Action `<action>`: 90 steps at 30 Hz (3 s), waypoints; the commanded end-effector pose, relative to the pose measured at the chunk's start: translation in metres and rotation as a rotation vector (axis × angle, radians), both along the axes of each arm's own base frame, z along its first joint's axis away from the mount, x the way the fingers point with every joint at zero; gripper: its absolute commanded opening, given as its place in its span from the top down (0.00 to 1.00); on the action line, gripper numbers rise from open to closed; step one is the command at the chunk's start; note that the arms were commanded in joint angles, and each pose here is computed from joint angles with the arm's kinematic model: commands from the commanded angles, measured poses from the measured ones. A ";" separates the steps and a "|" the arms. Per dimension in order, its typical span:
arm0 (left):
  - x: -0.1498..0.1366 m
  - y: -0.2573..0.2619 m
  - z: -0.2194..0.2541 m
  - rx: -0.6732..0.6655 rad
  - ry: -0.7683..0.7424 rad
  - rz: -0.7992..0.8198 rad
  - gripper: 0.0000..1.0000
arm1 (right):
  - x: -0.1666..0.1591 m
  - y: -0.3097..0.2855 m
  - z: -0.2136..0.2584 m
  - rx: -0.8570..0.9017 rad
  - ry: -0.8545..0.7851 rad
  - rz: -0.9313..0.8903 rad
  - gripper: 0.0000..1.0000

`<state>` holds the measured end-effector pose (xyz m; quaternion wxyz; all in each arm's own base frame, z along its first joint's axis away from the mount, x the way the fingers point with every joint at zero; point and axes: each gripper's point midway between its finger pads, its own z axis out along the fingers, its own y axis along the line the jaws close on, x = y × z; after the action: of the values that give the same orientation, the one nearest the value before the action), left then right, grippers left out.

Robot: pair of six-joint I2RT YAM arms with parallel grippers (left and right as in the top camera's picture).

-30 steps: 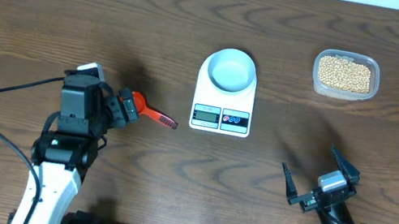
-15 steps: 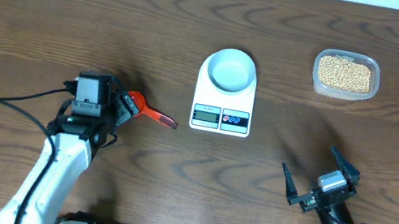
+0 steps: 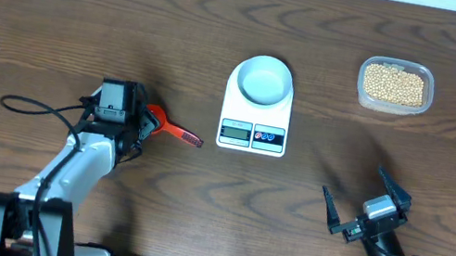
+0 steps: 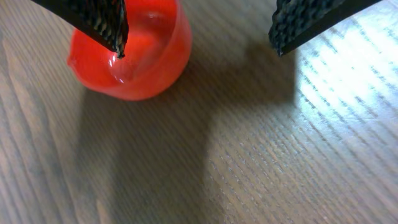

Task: Scoop item into bowl and weigh 50g on scale
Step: 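Lower the left gripper and pinch the red scoop's rim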

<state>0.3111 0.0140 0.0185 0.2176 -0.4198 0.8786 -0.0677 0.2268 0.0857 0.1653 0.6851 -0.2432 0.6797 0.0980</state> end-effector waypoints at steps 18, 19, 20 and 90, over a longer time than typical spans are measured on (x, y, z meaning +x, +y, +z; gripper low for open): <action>0.010 0.003 -0.003 -0.018 -0.011 0.052 0.40 | -0.001 0.002 -0.001 0.002 0.002 0.011 0.01; 0.010 0.003 -0.003 -0.018 -0.011 0.052 0.34 | -0.001 0.002 -0.001 0.002 0.002 0.011 0.01; 0.010 0.003 -0.003 -0.018 -0.011 0.053 0.20 | -0.001 0.002 -0.001 0.002 0.002 0.011 0.01; 0.005 -0.015 -0.020 -0.006 0.040 -0.003 0.73 | -0.001 0.002 -0.001 0.002 0.002 0.011 0.01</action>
<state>0.3160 -0.0047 0.0020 0.2006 -0.4150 0.8844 -0.0731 0.2268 0.0856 0.1653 0.6851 -0.2430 0.6797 0.0978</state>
